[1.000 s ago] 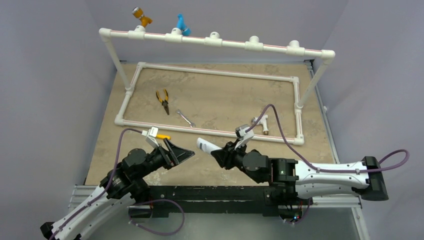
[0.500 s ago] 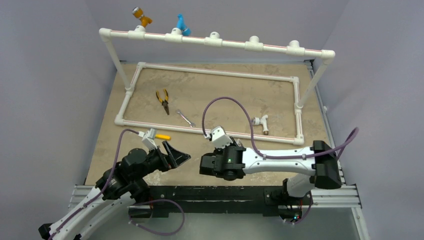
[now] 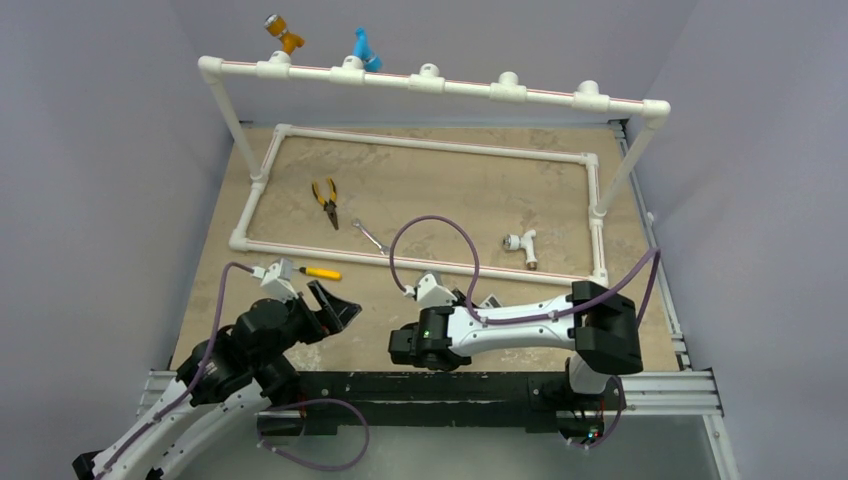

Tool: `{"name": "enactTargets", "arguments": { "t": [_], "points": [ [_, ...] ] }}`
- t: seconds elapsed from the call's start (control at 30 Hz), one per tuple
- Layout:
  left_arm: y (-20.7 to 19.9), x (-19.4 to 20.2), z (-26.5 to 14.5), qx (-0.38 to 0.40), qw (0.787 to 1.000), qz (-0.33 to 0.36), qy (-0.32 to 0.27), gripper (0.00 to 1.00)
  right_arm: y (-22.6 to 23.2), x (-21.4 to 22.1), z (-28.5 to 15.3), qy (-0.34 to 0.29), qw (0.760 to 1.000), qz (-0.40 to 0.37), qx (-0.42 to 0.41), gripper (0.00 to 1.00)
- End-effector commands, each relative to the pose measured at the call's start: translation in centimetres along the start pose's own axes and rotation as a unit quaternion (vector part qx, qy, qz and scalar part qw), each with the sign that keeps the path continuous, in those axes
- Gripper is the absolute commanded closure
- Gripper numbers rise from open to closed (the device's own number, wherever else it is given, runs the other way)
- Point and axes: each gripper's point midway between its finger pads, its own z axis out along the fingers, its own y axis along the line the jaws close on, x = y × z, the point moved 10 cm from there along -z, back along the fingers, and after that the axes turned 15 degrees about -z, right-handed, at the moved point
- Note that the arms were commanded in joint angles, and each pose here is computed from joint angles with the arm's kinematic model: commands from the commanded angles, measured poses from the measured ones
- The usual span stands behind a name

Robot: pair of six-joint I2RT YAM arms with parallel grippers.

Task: Load the batteries into the remote control
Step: Turn over the remote control at the center of the board.

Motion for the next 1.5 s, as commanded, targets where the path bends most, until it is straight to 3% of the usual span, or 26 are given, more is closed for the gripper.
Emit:
{"name": "enactTargets", "arguments": {
  "t": [0.0,0.2,0.37,0.73,0.93,1.1,1.3,1.47],
  "points": [
    [-0.3,-1.4,-1.2,-0.031,0.998,0.010,-0.053,0.12,0.8,0.3,0.2,-0.004,0.999,0.021,-0.027,1.00],
    [-3.1,-4.8,-4.0,-0.070,0.984,0.095,-0.136,0.12,2.5,0.4,0.9,0.008,1.000,0.004,-0.030,1.00],
    [-6.5,-7.4,-7.0,-0.045,0.970,0.148,-0.190,0.12,3.9,0.0,1.4,0.008,0.999,-0.004,-0.041,1.00],
    [-6.5,-6.8,-7.2,0.005,0.975,0.143,-0.170,0.12,6.7,-1.4,2.7,0.010,1.000,-0.025,-0.011,0.53],
    [-6.5,-6.9,-7.7,0.017,0.974,0.148,-0.170,0.13,7.4,-1.6,3.1,0.003,1.000,-0.029,-0.005,0.41],
    [-6.1,-6.7,-7.7,0.012,0.975,0.146,-0.167,0.13,7.6,-1.7,2.9,-0.011,0.999,-0.024,-0.020,0.22],
    [-5.5,-7.0,-8.5,0.001,0.973,0.140,-0.184,0.13,7.9,-2.5,1.2,-0.065,0.993,0.009,-0.096,0.15],
    [-4.8,-7.4,-9.8,0.002,0.969,0.134,-0.207,0.13,7.0,-3.4,-0.7,-0.158,0.961,0.068,-0.216,0.11]
  ]
}}
